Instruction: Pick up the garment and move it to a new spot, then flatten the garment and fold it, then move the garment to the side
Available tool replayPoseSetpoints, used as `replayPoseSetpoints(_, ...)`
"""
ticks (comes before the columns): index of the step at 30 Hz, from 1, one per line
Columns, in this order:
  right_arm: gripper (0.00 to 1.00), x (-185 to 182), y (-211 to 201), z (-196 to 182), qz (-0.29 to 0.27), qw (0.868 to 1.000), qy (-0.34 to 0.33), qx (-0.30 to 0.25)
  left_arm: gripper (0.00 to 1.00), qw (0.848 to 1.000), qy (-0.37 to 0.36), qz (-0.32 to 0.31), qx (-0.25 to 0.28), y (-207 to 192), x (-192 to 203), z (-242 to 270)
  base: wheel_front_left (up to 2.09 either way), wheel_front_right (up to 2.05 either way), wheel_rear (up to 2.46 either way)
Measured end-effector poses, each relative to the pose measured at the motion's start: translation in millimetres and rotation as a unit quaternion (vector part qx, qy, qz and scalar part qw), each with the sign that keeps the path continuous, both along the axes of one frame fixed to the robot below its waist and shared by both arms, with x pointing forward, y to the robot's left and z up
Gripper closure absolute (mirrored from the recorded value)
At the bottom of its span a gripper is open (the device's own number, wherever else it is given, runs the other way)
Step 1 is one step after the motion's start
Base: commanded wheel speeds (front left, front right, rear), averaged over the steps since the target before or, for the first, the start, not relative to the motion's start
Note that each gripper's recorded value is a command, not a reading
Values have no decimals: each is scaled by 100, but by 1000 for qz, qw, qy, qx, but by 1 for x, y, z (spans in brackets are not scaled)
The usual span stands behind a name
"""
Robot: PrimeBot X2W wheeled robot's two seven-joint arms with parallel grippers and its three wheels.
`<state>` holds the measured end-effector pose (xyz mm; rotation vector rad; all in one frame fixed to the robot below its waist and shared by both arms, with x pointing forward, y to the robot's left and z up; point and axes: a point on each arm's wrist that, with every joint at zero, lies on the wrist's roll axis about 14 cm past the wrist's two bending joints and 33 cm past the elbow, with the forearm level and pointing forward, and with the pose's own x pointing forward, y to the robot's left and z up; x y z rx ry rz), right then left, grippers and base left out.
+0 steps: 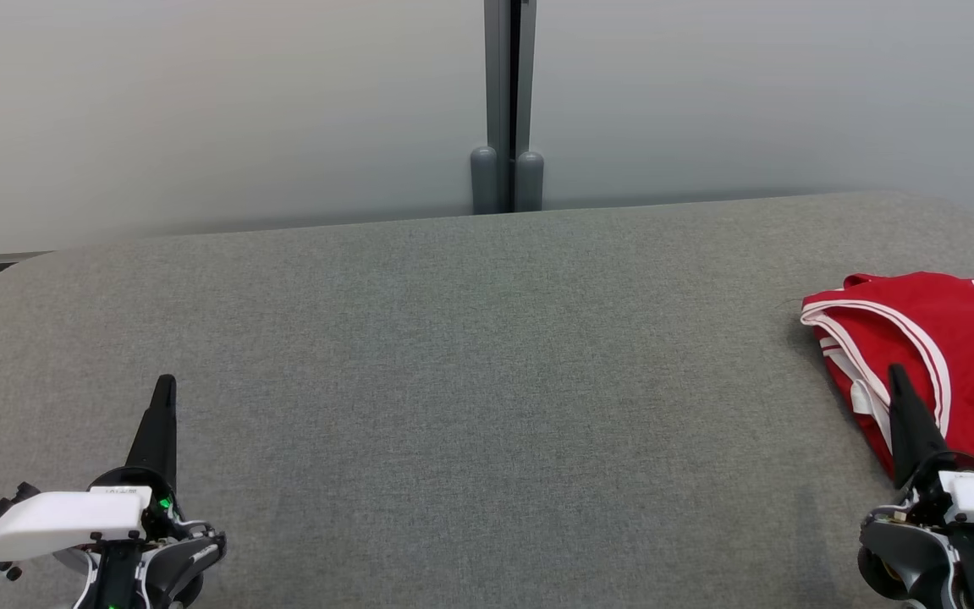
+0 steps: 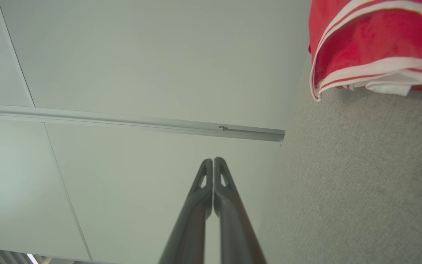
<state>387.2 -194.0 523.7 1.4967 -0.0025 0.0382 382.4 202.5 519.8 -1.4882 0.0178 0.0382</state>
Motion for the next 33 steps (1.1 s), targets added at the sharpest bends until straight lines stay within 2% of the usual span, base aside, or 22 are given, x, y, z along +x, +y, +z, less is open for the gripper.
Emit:
replayPoseSetpoints(13, 100, 4, -6, -1, -9, 999, 12, 39, 100, 999, -12, -7, -43, -3, 6, 6, 0, 0, 0)
replayPoseSetpoints(33, 100, 4, -6, 0, -9, 999, 14, 40, 100, 999, -12, -7, -44, -3, 6, 7, 0, 0, 0)
